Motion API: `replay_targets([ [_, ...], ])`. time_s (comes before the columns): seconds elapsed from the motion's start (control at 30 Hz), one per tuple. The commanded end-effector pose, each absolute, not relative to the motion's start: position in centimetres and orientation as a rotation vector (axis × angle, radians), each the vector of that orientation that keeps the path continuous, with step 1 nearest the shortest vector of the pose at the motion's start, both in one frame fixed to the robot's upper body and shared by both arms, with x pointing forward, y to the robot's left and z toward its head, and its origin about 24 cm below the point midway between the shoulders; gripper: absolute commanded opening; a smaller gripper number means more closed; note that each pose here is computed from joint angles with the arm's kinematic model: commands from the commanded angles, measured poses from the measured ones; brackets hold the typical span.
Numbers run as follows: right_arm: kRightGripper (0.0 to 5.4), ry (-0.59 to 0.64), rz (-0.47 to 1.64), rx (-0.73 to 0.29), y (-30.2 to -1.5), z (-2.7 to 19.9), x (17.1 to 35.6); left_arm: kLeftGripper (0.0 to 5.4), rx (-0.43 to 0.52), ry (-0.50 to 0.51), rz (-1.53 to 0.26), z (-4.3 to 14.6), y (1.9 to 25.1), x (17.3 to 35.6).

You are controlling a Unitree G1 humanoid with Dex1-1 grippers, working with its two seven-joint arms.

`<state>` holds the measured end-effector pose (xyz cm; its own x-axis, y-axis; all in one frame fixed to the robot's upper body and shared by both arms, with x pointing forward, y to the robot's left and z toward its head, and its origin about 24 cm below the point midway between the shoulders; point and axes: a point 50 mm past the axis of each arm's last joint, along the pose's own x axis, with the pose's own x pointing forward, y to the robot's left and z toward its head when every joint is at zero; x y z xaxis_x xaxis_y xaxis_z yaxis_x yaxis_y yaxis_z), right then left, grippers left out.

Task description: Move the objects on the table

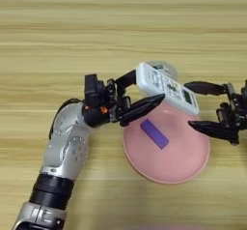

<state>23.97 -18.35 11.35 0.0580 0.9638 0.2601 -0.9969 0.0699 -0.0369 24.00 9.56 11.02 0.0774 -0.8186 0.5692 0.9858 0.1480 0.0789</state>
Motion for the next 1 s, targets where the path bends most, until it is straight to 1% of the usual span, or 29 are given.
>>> replay_targets([
  [0.03,5.18,-0.37,1.446,0.269,-19.2,13.7,24.6,2.9,-0.329,-0.553,-1.4,10.9,9.6,24.2],
  [0.1,5.38,-0.404,1.426,0.304,-19.5,14.3,24.7,2.9,-0.322,-0.546,-1.394,10.8,9.6,24.3],
  [0.17,5.4,-0.439,1.389,0.33,-19.8,14.9,25.1,2.9,-0.283,-0.513,-1.39,10.3,9.6,24.5],
  [0.33,5.4,-0.481,1.31,0.362,-20.0,15.7,25.8,2.9,-0.246,-0.454,-1.39,9.4,9.4,24.9],
  [0.43,5.4,-0.505,1.262,0.38,-20.2,16.1,26.3,2.9,-0.197,-0.398,-1.401,8.5,9.1,25.1],
  [0.5,5.4,-0.513,1.239,0.379,-20.2,16.3,26.6,2.9,-0.153,-0.353,-1.413,7.7,8.9,25.2],
  [0.57,5.4,-0.513,1.229,0.372,-20.0,16.4,26.7,2.9,-0.083,-0.285,-1.426,6.6,8.5,25.3],
  [0.63,5.4,-0.509,1.231,0.364,-19.8,16.3,26.7,2.9,-0.044,-0.235,-1.443,5.5,8.2,25.3],
  [0.87,5.4,-0.495,1.23,0.339,-19.5,15.7,26.6,2.9,-0.006,-0.146,-1.473,4.0,7.8,25.6],
  [1.0,5.4,-0.492,1.231,0.33,-19.3,15.7,26.6,2.9,0.017,-0.12,-1.484,3.4,7.6,25.7],
])
